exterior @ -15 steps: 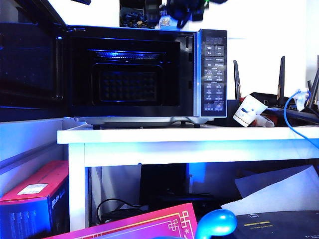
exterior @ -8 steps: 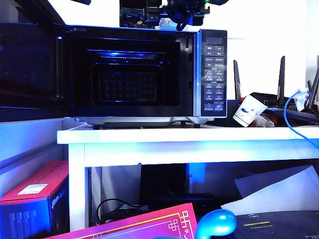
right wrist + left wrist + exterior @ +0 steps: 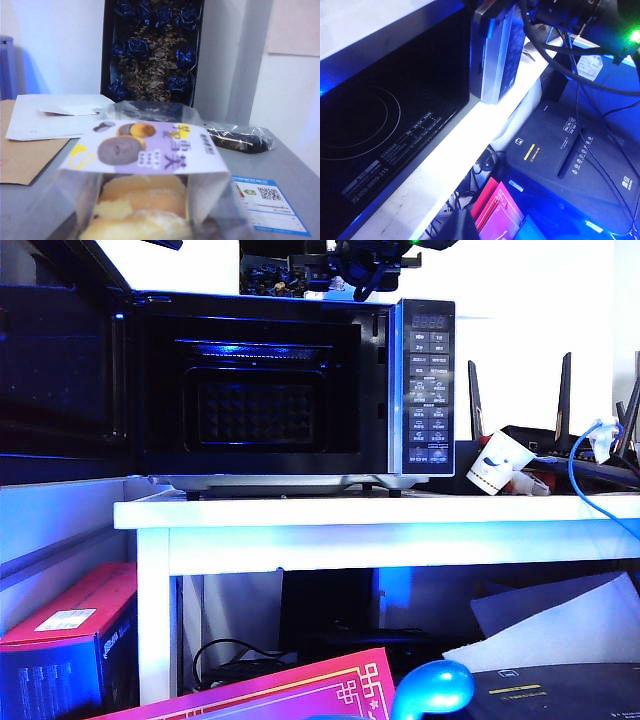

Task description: Open the microwave door, place the box of snacks from the top of the microwave inside, then close the microwave door.

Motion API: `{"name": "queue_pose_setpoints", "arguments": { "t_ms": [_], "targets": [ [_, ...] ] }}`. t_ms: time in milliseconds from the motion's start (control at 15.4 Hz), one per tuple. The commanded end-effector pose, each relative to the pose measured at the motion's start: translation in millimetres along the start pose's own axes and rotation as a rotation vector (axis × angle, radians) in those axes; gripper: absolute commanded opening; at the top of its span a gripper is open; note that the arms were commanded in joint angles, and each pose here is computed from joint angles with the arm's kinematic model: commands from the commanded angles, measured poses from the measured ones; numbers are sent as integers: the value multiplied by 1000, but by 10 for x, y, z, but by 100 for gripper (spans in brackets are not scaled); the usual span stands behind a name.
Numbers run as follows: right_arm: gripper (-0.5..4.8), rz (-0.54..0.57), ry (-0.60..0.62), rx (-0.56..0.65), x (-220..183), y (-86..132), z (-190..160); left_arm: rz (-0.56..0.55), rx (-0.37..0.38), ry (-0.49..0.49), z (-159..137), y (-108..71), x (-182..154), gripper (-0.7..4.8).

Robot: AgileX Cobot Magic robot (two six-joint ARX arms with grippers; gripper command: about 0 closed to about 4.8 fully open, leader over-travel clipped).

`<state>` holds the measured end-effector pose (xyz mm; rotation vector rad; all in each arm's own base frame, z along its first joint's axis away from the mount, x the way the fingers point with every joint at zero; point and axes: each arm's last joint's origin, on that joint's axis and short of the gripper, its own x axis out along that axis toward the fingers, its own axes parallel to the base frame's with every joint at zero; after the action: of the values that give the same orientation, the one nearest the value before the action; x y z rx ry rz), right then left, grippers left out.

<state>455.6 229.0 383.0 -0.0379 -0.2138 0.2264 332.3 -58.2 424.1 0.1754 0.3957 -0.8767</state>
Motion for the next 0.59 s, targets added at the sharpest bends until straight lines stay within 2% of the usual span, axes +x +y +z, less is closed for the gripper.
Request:
{"name": "queue_pose_setpoints", "arguments": {
  "t_ms": [65,260,391,586],
  "targets": [
    [264,-9,-22,8,-14,-11,70,0,13,-16,22,-5,-18,-5],
    [264,-54,24,-3,-42,-26,93,3,19,-23,30,-1,-17,-5],
    [264,-109,43,-7,-119,-76,252,2,17,-21,27,-2,-17,-5],
    [264,-120,16,2,-229,-135,505,2,17,-21,27,-2,-17,-5]
  ]
}}
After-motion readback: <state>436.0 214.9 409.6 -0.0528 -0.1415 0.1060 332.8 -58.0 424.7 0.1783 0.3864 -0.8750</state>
